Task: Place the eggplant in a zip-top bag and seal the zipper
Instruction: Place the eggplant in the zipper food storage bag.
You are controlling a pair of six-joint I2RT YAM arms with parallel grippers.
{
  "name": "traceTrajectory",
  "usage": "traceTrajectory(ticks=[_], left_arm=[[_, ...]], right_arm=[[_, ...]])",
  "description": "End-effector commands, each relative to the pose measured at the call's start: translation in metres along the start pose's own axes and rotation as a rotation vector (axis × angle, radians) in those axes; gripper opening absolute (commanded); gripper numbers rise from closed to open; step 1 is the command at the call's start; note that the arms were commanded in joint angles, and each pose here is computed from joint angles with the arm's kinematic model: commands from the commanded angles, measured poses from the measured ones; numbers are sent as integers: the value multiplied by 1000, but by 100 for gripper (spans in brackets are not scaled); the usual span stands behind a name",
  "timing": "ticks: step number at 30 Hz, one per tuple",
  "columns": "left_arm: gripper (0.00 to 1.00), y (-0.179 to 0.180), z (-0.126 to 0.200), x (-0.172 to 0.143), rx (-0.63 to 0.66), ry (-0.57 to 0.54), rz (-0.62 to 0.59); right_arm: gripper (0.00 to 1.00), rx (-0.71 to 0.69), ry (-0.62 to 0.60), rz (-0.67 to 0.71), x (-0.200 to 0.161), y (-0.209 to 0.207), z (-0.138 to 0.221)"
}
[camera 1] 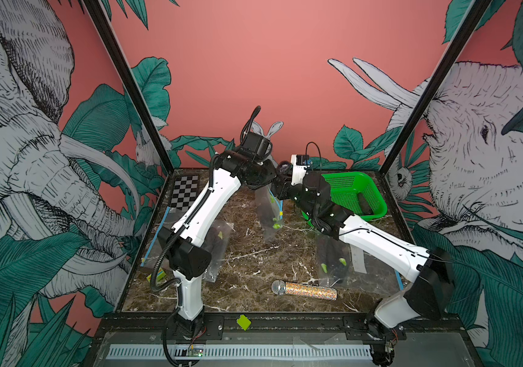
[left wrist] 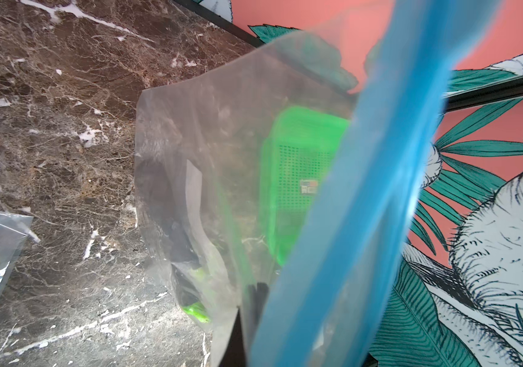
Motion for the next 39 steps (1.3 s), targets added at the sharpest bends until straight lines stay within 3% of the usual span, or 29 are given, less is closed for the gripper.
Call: traceTrajectory(ticks=[1, 10, 19, 27, 31, 36, 39], left_arm=[[0, -6, 38, 8, -45, -64, -1], [0, -6, 45, 9, -47, -79, -4], [0, -5, 35, 9, -46, -58, -5], [0, -2, 37, 9, -41, -64, -5], [0, -5, 33, 10, -60, -58, 2], [0, -5, 32, 10, -63, -55, 6], [0, -4, 34, 10, -58, -63, 3]], right_arm=[[8, -51, 37, 131, -8, -7, -1], [14, -64, 151, 259, -10, -6, 1], [43, 21, 214, 228, 3, 2, 29], [54, 77, 238, 157, 27, -13, 50], [54, 151, 246, 126, 33, -5, 51], [41, 217, 245, 85, 37, 5, 43], [40, 236, 250, 64, 37, 10, 37]])
Point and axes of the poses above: each gripper's point midway between its finger pads, its own z axis back along the fingers, its own y axis along the line the jaws close on, x = y × z, the point moved 5 cm from there along z, back along the fingers, and after that the axes turned 14 degrees about -z, right-handed, at the moved point
